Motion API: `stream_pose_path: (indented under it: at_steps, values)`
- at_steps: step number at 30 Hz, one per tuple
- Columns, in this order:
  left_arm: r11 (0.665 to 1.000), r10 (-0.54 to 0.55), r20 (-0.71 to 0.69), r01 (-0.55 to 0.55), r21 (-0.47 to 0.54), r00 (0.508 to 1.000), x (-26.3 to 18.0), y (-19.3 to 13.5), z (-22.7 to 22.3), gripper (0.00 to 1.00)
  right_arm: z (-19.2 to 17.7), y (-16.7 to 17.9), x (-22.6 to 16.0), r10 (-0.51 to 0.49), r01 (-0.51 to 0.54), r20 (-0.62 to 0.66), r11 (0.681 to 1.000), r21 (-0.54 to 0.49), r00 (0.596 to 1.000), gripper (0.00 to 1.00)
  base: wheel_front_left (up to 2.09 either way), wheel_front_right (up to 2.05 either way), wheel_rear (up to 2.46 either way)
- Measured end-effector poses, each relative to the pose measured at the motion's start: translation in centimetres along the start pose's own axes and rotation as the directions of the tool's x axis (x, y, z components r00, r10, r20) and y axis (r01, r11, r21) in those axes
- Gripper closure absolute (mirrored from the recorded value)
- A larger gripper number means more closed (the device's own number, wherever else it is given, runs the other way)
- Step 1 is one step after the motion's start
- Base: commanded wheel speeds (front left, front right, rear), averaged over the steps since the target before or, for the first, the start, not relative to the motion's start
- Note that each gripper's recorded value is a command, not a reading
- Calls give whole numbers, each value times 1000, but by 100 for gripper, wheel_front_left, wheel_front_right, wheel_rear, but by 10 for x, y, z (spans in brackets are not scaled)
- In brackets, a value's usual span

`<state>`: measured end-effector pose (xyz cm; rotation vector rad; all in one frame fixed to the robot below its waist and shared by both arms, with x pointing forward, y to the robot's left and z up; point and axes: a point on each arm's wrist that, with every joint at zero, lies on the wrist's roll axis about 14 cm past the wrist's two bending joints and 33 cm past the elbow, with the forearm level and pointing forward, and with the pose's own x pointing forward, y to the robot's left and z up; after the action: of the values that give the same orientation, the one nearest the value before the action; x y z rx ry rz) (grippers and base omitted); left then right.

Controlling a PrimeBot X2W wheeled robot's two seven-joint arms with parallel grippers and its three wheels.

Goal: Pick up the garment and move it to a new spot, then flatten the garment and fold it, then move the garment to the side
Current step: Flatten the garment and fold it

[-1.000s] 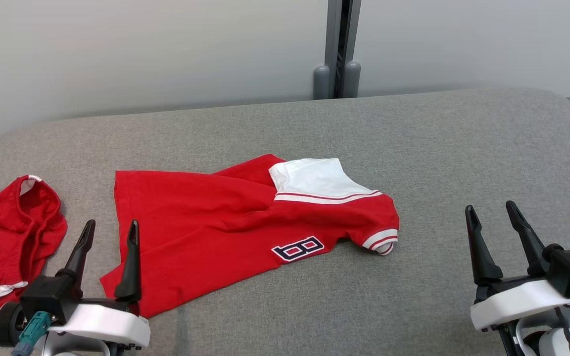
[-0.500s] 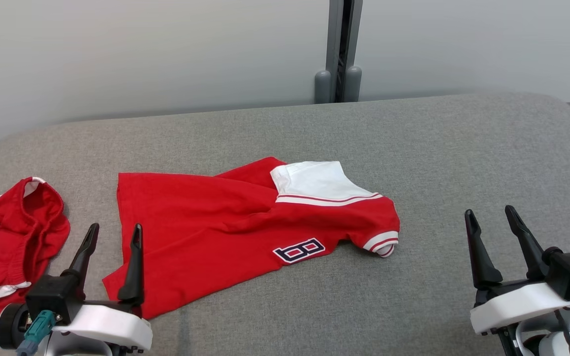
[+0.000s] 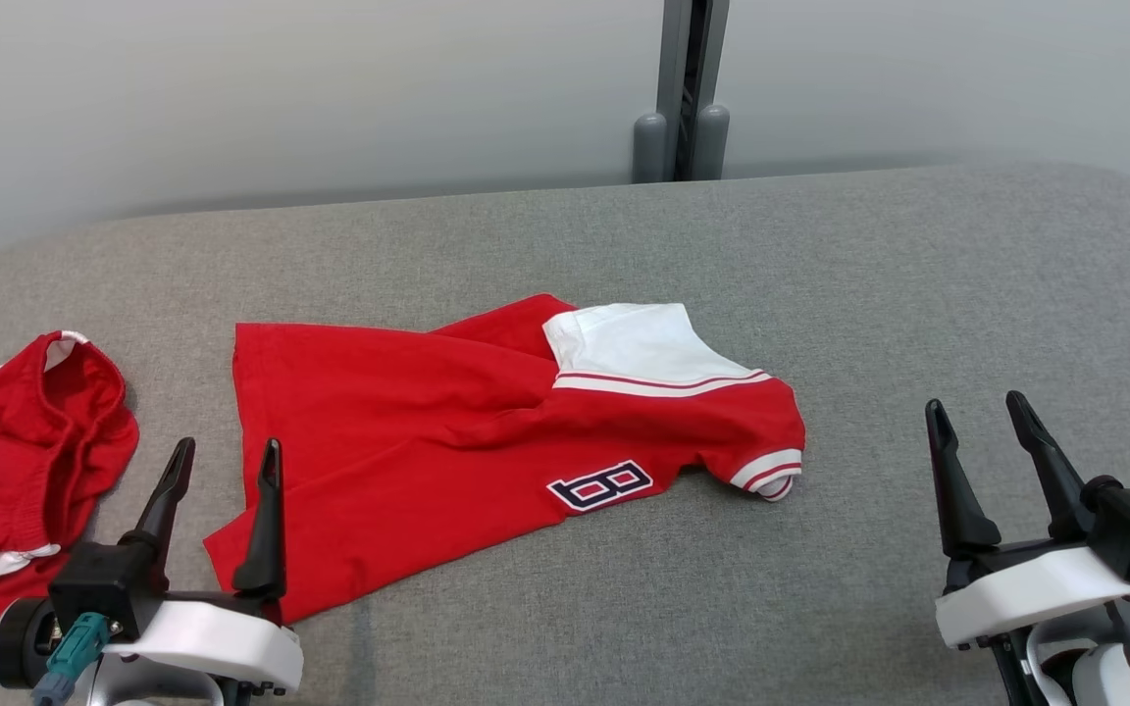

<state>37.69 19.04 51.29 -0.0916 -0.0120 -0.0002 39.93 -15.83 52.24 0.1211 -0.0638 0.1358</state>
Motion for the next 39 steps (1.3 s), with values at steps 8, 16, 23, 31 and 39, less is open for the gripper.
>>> stream_pose_path:
  at_steps: [8, 16, 23, 31, 39]
  values:
    - [999, 36, -118, -40, -27, 992, -1, 13, -26, 0, -3, 6, 15, 29, -29, -3, 1000, -6, 1000, 0, 0, 0, 0]
    - [992, 32, -369, -74, -100, 929, -5, 29, -95, 0, -17, 10, 27, 44, -44, -32, 999, 4, 998, 0, 0, 0, 0]
    - [977, 30, -478, -126, -170, 878, 1, 39, -138, 0, -35, 0, 33, 22, -21, -70, 1000, 7, 997, 0, 0, 0, 0]
    - [961, 48, -534, -185, -207, 844, 7, 54, -161, 0, -47, -5, 36, 7, -7, -95, 1000, 9, 995, 0, 0, 0, 0]
    - [950, 41, -538, -200, -241, 842, 9, 55, -165, 38, -50, -5, 38, 6, -5, -98, 1000, 13, 995, 0, 0, 0, 0]
